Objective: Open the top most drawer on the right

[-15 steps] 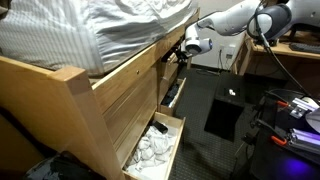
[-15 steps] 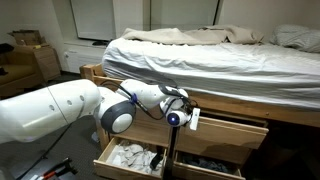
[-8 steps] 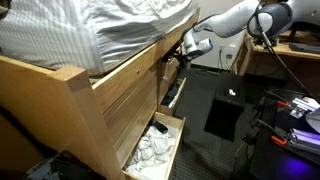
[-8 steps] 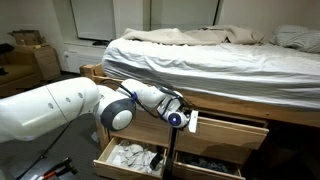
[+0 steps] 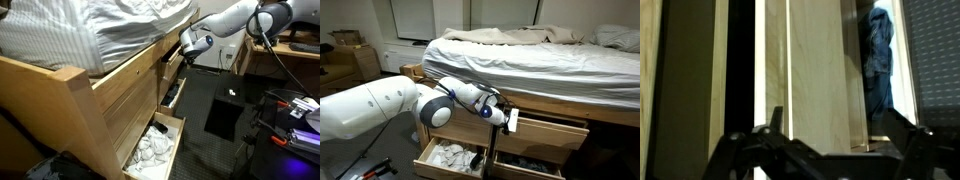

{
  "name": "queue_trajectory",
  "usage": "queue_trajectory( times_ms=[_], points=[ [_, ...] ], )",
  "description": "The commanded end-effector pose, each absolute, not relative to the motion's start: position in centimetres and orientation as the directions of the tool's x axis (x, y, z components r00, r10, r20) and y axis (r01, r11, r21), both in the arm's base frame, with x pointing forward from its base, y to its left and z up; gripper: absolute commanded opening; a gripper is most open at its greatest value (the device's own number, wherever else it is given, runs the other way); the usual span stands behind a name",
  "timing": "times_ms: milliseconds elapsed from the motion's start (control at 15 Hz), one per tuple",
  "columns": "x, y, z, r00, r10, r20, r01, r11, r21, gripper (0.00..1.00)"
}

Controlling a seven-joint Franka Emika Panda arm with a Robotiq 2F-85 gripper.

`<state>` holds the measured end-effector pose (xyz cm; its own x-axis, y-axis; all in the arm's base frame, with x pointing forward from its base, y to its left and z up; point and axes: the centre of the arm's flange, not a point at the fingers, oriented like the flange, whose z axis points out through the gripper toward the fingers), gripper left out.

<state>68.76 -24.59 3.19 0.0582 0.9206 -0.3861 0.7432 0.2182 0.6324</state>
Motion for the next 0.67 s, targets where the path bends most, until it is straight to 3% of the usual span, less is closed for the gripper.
queue_trajectory(
  times_ms=[0,400,600],
  points=[
    [69.7,-26.2,4.8,0.16,0.838,-0.521,0.797,0.201,0.569,1.0],
    [68.0,-27.1,6.3,0.173,0.849,-0.499,0.763,0.205,0.613,1.0],
    [68.9,-28.0,5.3,0.078,0.933,-0.351,0.779,0.163,0.606,1.0]
  ],
)
